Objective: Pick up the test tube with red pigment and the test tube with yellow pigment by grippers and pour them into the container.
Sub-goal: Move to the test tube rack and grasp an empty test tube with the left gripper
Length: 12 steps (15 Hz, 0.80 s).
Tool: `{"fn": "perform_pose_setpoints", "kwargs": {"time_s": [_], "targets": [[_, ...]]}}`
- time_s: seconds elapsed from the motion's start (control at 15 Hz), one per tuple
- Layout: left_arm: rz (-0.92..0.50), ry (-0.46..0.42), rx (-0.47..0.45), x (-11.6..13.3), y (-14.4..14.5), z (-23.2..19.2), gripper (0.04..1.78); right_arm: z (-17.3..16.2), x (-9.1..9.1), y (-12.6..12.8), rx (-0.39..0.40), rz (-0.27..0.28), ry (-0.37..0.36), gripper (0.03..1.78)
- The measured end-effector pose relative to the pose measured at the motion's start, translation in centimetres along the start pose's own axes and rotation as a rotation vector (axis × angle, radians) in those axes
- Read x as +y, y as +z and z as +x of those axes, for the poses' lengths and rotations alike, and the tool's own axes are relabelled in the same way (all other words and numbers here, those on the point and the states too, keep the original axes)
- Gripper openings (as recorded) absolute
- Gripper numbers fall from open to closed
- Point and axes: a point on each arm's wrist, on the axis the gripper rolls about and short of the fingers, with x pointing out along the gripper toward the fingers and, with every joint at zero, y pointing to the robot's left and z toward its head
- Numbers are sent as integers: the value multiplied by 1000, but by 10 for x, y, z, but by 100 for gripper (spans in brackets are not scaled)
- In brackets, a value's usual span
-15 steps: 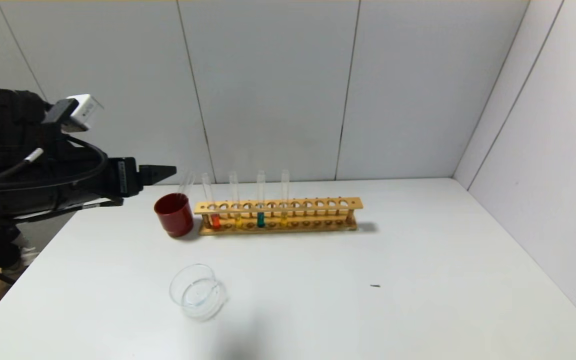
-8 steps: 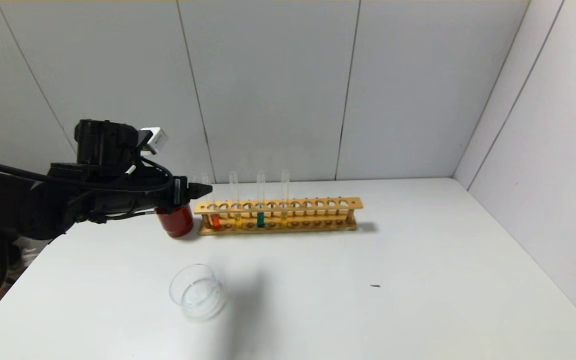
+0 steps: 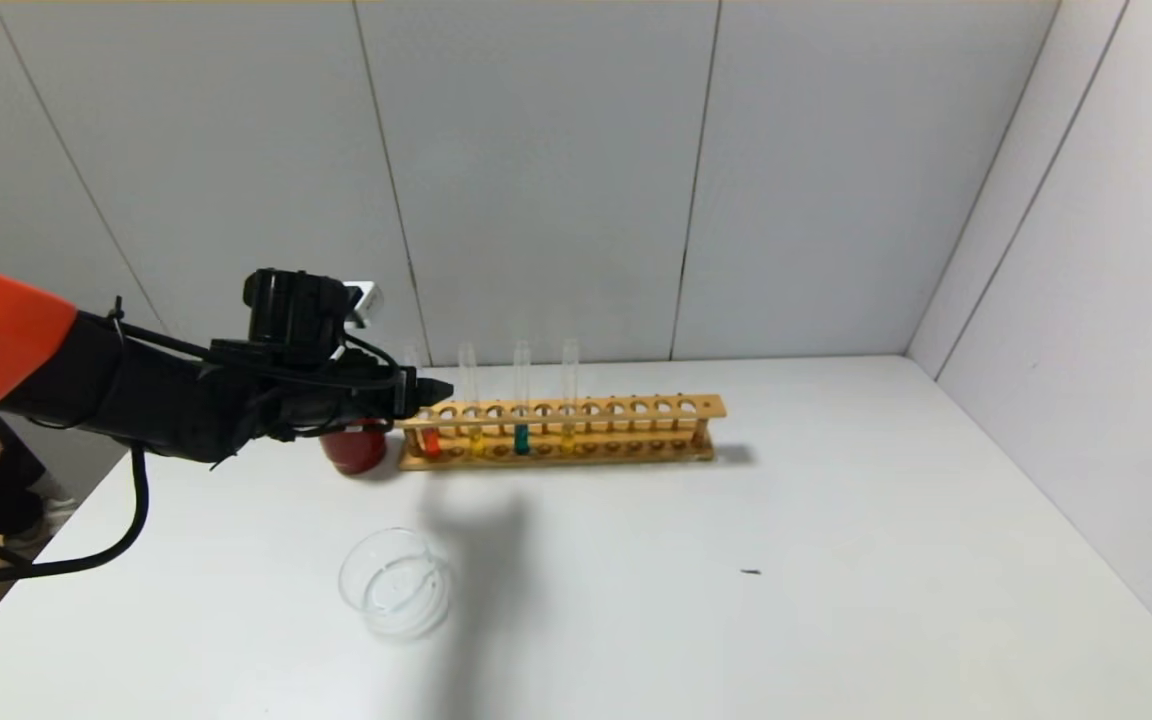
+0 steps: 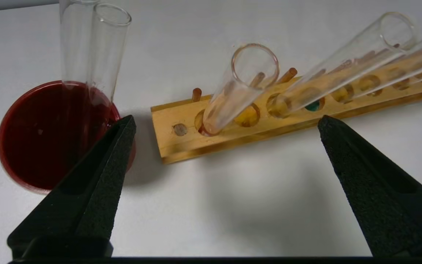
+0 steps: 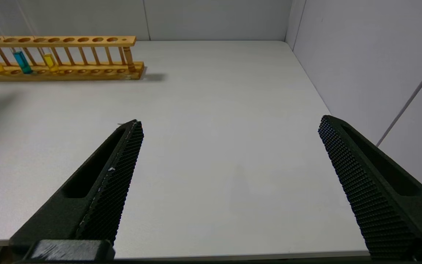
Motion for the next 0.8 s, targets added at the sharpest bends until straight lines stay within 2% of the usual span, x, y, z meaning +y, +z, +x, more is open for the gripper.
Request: {"fn": "perform_pose_setpoints", "kwargs": {"time_s": [0.2,0.53,0.67,0.8], "targets": [[0,-2,-1,0,1,15,175,0,0,0,0,0,-1,175],[-1,54,1,2,-1,31,175,0,0,0,0,0,0,175],[0,55,3,3,-2,34,167,0,0,0,0,0,-1,175],[3,54,5,2,-3,37,149,0,0,0,0,0,0,175]]}}
